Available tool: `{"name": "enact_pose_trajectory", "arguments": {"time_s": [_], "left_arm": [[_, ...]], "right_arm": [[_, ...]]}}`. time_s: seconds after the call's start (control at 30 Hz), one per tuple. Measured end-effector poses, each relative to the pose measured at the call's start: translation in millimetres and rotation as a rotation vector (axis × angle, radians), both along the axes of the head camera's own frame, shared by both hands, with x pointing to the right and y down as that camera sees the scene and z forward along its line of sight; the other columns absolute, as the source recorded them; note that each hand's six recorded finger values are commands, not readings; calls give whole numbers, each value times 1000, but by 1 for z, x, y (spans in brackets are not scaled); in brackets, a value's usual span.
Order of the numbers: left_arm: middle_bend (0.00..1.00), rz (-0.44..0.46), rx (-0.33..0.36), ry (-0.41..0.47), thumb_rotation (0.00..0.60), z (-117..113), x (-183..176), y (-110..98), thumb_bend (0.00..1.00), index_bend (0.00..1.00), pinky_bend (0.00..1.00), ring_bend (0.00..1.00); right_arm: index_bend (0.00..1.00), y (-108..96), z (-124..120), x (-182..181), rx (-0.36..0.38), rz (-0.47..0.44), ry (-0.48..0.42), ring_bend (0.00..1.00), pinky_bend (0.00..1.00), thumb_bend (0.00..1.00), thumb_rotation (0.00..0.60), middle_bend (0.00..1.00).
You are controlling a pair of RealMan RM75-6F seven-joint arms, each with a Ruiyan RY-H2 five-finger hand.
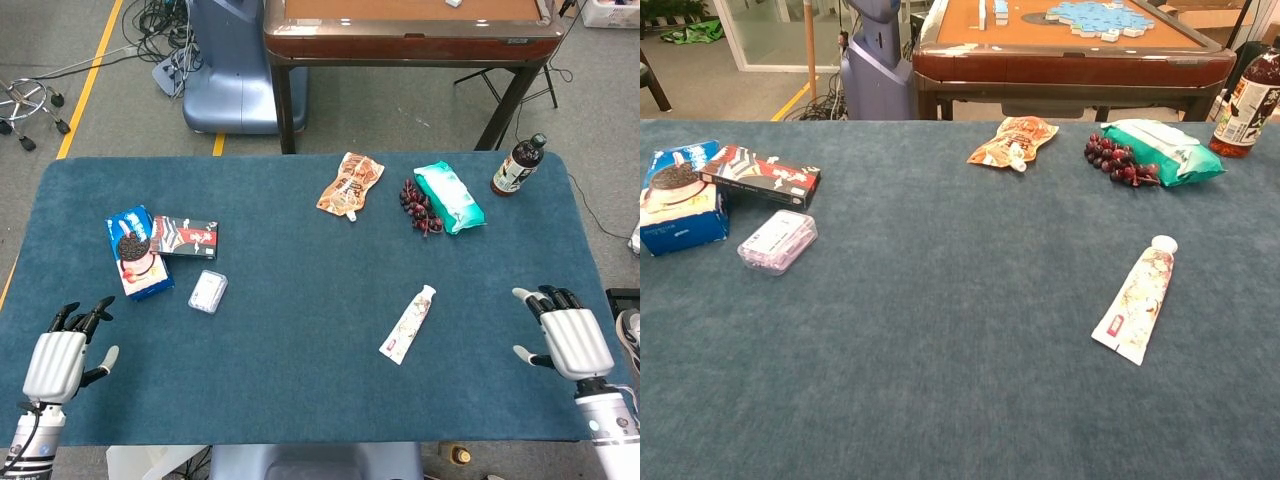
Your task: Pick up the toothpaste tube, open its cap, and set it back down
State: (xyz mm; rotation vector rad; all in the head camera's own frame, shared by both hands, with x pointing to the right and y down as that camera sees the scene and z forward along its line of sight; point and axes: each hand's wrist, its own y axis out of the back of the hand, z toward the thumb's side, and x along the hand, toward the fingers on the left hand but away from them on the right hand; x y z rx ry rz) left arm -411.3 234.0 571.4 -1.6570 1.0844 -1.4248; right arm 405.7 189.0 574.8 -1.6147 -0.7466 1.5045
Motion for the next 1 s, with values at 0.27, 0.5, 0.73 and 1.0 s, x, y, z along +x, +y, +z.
{"name": "enact_pose_trajectory", "arguments": {"time_s": [0.27, 0.5, 0.73, 1.0], "left_arm": [[337, -26, 9, 1, 600, -7, -7, 7, 306, 129, 106, 336], [337, -32, 2, 4, 600, -8, -11, 12, 306, 129, 106, 336], [337, -32, -2, 13, 600, -7, -10, 14, 307, 129, 106, 336], [337, -39, -5, 11, 600, -7, -12, 16, 307, 129, 106, 336]], "right_arm": [[227, -13, 28, -28, -140, -123, 4, 188, 192, 114, 600, 359], [227, -25, 58, -51, -253, -187, -3, 188, 192, 115, 600, 357], [190, -36, 95, -73, -331, -247, -4, 189, 192, 115, 600, 348], [144, -42, 118, -86, -349, -278, 18, 181, 192, 114, 600, 310]]}}
